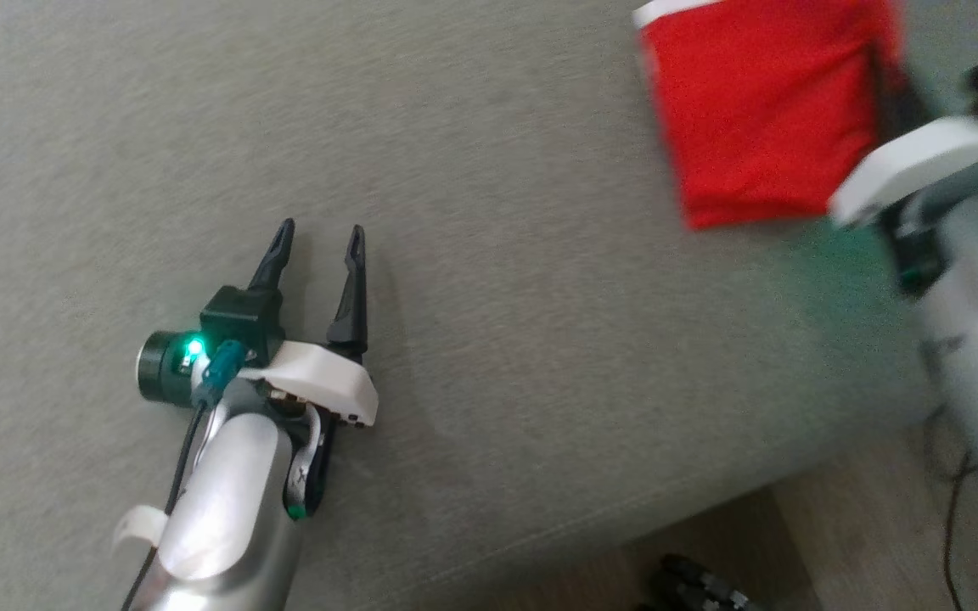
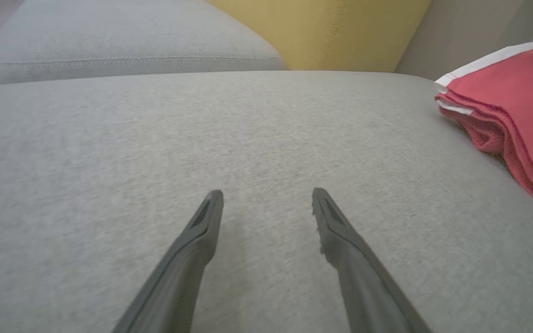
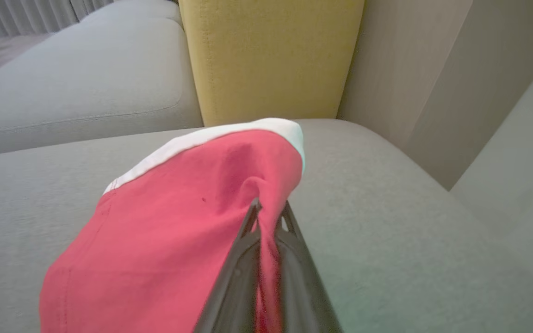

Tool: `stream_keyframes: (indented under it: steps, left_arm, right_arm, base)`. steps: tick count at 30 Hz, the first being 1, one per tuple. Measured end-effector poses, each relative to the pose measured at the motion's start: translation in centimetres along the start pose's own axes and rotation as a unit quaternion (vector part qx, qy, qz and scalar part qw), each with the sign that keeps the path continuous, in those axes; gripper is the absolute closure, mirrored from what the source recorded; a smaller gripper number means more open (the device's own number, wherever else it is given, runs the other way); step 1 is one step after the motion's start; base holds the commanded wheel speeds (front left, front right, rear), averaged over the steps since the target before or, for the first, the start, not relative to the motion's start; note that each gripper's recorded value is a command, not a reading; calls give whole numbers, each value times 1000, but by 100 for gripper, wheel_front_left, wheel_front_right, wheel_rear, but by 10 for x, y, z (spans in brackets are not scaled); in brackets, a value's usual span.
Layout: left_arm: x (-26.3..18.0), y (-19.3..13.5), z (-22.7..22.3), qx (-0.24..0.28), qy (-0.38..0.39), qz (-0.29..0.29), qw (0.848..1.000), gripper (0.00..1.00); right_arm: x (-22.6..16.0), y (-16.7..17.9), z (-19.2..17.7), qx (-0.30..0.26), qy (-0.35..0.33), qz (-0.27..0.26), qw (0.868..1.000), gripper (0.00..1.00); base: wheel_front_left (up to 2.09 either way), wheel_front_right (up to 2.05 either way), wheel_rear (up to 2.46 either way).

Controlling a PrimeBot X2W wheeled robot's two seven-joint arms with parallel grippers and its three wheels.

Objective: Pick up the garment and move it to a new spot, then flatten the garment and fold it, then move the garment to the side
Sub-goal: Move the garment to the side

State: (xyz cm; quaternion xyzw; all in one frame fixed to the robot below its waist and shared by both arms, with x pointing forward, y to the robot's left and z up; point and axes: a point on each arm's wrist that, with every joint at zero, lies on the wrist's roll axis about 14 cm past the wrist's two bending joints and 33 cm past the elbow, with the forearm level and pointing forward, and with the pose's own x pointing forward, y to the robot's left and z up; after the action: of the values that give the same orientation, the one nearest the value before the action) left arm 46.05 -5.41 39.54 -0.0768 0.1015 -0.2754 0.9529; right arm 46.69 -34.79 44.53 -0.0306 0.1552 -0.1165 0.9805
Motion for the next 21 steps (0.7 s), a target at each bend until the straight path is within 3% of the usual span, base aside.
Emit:
stream_keyframes:
  steps: [6, 14, 15, 16, 21]
  left_arm:
    - [-10, 31, 1, 1, -2, 39, 999, 0]
    - [-19, 54, -3, -1, 1, 71, 997, 0]
    - [-19, 54, -3, -2, 0, 72, 997, 0]
    - [-20, 55, -3, -1, 0, 73, 997, 0]
    - [-21, 55, 0, 2, -1, 74, 997, 0]
  right_arm:
    - [29, -34, 12, -57, 17, -32, 998, 100]
    - [57, -30, 25, -91, 14, -28, 995, 97]
    - [57, -33, 28, -88, 9, -33, 996, 44]
    - [57, -37, 32, -86, 3, -38, 996, 0]
    - [56, -49, 71, -99, -52, -51, 992, 0]
  base:
    - [0, 0, 0]
    - [0, 0, 0]
    - [0, 0, 0]
    - [0, 0, 0]
    - [0, 0, 0]
